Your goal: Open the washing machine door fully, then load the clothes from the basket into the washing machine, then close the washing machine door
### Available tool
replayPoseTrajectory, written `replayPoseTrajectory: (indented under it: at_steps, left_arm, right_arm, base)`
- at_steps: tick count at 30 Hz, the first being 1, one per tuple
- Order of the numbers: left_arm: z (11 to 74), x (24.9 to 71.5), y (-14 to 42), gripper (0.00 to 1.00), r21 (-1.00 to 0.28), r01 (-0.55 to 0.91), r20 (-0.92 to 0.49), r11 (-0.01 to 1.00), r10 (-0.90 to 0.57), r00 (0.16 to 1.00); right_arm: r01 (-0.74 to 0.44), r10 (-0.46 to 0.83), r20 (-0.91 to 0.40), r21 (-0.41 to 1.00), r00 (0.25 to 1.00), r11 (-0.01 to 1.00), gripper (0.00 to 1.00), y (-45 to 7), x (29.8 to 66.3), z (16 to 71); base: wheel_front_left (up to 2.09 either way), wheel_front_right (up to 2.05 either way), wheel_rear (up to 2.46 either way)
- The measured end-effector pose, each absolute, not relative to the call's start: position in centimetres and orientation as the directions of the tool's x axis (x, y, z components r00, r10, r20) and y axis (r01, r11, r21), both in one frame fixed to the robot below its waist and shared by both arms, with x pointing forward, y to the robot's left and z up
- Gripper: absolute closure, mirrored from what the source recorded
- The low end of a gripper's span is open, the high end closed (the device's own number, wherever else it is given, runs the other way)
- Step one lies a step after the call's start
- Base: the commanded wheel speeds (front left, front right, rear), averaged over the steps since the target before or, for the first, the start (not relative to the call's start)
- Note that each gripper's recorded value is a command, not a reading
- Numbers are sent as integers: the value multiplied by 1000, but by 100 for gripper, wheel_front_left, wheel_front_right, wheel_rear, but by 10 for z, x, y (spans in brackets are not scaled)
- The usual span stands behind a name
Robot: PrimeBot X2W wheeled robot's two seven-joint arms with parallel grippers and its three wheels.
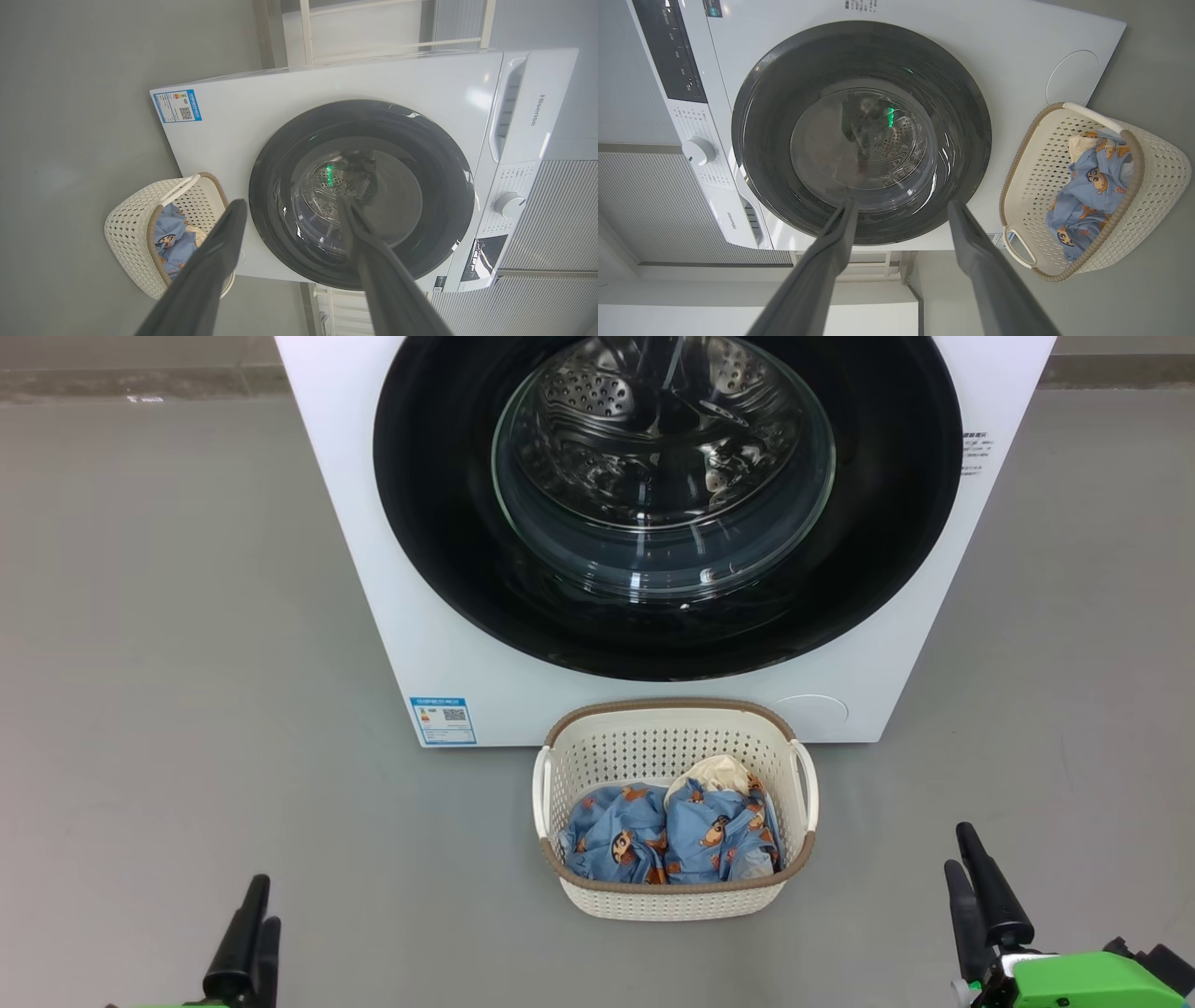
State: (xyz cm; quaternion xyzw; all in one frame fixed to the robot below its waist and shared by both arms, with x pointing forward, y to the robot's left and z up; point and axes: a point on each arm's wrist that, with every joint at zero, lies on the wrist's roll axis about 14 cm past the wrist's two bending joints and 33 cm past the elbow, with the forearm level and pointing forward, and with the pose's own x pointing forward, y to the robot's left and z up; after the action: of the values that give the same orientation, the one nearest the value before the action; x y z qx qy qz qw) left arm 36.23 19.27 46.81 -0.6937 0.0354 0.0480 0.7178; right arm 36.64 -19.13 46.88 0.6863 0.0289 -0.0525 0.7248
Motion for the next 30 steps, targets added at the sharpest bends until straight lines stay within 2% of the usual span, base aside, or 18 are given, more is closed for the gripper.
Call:
replayPoseTrajectory:
  at_steps: [5, 15, 23, 30]
  left_arm:
    - [473, 364, 194, 0, -991, -106, -104, 80, 23, 994]
    - [482, 366, 193, 0, -968, -76, -77, 240, 5, 997]
    - [493, 369, 191, 0, -893, -26, -39, 449, -20, 999]
    - [497, 370, 193, 0, -800, -3, -23, 600, -25, 999]
  right_arm:
    - [105, -34, -103, 991, 994, 77, 0, -189, 367, 472]
    - [82, -9, -82, 962, 997, 261, 0, -180, 369, 478]
    - [54, 0, -58, 920, 998, 388, 0, -176, 370, 485]
    - [14, 25, -34, 826, 999, 564, 0, -170, 372, 491]
  base:
    - [0, 0, 0]
    - [0, 0, 0]
    - [0, 0, 0]
    - [0, 0, 0]
